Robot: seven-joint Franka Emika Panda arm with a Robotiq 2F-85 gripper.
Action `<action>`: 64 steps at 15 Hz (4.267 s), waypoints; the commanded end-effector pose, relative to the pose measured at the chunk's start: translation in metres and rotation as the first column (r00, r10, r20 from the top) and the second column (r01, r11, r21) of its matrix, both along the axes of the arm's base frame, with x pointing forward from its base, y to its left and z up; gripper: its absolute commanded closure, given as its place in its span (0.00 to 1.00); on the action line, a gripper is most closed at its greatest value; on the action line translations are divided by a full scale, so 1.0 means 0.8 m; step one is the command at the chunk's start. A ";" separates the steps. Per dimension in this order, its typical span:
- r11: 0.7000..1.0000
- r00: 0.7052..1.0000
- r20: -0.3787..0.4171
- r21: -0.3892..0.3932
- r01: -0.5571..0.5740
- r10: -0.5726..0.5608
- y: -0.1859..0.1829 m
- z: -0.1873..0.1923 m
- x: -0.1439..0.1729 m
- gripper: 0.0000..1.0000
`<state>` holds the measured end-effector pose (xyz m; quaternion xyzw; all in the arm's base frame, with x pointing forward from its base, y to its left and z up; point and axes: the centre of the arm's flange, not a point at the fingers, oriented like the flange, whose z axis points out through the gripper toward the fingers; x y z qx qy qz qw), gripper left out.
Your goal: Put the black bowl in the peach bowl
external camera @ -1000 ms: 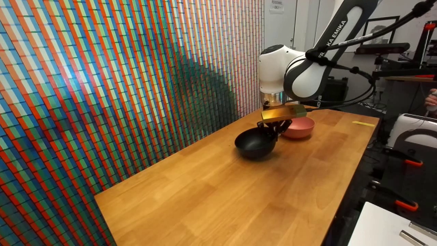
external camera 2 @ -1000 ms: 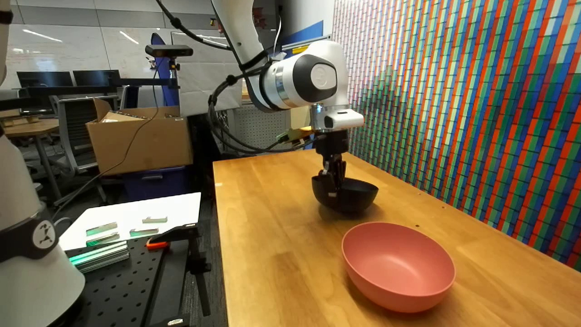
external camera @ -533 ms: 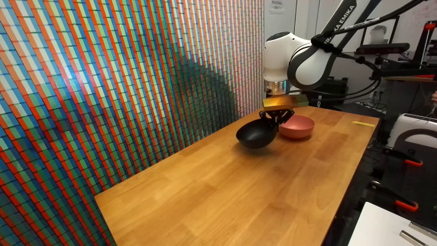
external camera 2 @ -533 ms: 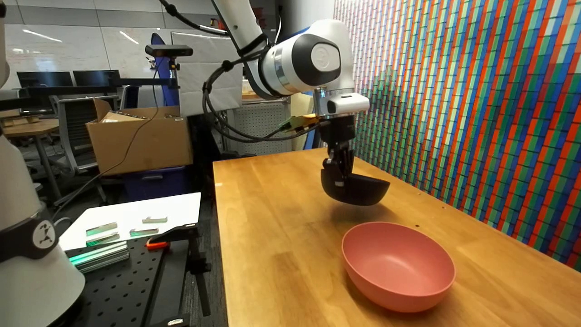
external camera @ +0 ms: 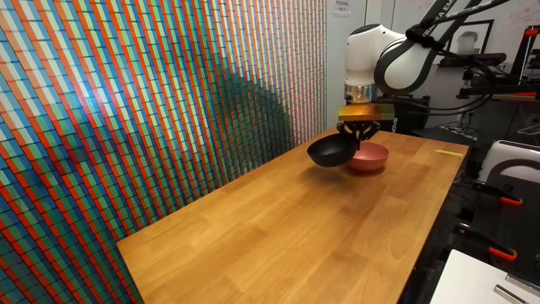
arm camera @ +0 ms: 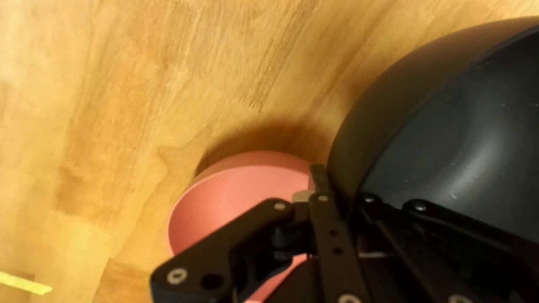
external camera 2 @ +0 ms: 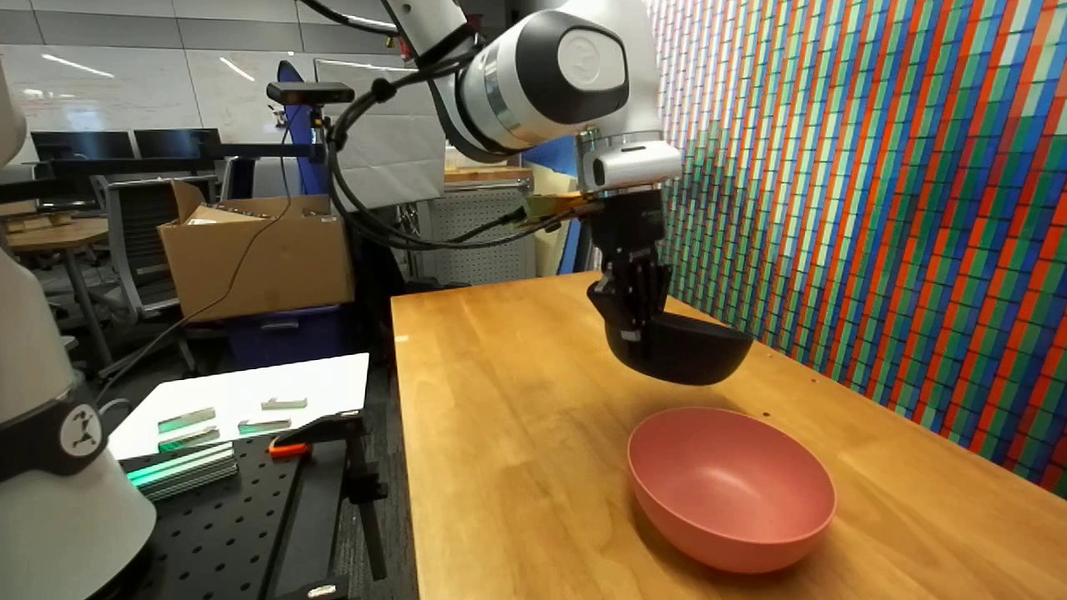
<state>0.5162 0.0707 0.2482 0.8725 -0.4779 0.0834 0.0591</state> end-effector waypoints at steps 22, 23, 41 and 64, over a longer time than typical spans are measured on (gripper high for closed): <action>0.926 0.910 0.188 -0.011 0.378 -0.369 -0.144 0.027 -0.089 0.70; 0.925 0.908 0.194 -0.008 0.380 -0.371 -0.142 0.024 -0.088 0.69; 0.991 0.998 -0.021 0.112 0.068 -0.067 -0.018 0.079 -0.053 0.00; 0.442 0.398 -0.295 0.100 -0.891 0.869 0.059 0.231 0.126 0.00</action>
